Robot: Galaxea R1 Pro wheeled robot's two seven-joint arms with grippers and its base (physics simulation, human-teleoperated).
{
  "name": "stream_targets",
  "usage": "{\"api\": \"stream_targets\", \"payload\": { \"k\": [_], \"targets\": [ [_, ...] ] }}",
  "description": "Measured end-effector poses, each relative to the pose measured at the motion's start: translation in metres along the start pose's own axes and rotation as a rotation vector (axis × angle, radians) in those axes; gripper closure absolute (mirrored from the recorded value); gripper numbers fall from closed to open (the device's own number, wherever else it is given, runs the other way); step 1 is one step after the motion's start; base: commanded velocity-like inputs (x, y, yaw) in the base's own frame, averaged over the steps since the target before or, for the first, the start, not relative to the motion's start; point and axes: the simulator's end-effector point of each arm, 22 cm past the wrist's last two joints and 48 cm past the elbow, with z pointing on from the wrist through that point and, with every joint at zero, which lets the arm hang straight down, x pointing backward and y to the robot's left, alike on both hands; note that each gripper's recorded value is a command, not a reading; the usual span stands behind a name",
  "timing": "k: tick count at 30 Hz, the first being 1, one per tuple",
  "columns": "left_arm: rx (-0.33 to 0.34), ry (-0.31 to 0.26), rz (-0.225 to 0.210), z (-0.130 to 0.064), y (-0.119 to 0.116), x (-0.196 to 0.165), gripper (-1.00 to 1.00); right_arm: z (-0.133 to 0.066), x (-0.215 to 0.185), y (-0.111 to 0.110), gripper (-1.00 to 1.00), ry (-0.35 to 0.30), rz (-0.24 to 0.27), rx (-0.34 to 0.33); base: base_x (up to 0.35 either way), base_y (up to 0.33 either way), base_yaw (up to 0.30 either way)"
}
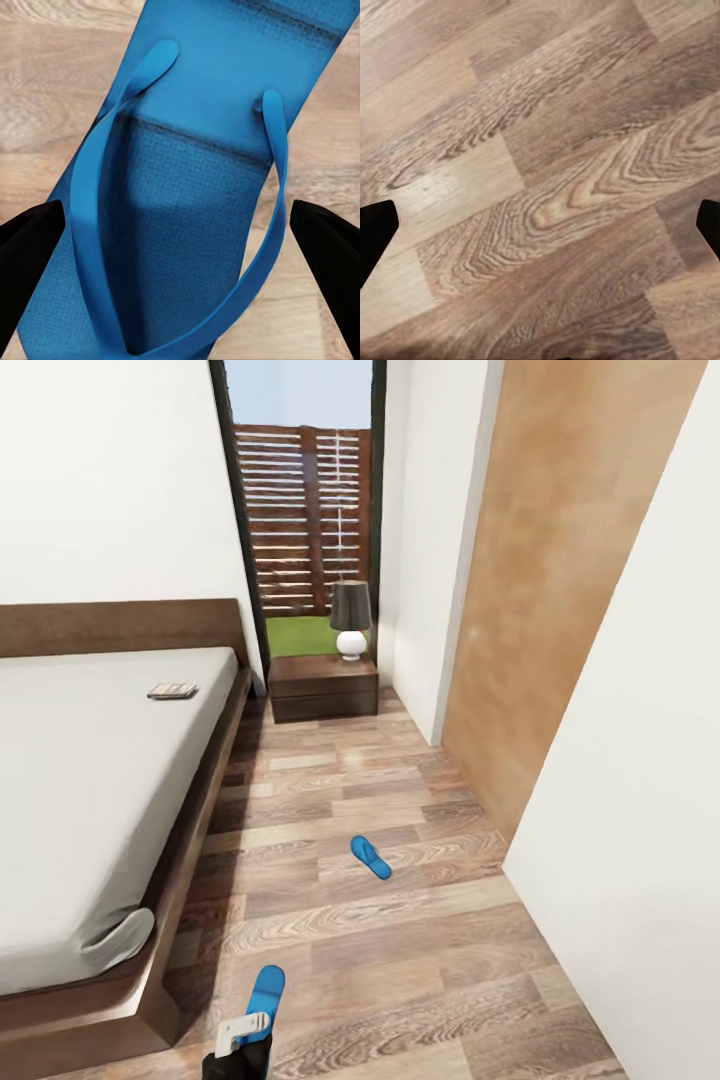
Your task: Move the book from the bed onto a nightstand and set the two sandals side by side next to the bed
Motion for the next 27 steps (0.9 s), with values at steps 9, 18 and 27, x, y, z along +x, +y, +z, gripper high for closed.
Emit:
{"api": "stream_targets", "payload": {
  "k": [9,18,27],
  "targets": [
    [0.000,0.001,0.000,0.0002,-0.0001,0.0002,1.00,0.0001,0.0002,-0.0001,-1.00,0.001,-0.002,0.000,0.121,0.040,-0.019],
    [0.000,0.001,0.000,0.0003,0.0000,0.0002,1.00,0.0001,0.0000,-0.0001,-1.00,0.000,0.001,0.000,0.006,0.001,-0.200],
    [0.000,0.001,0.000,0.0002,0.0000,0.0002,1.00,0.0002,-0.0001,-0.0001,-1.00,-0.001,0.002,0.000,0.005,0.000,-0.109]
  ]
}}
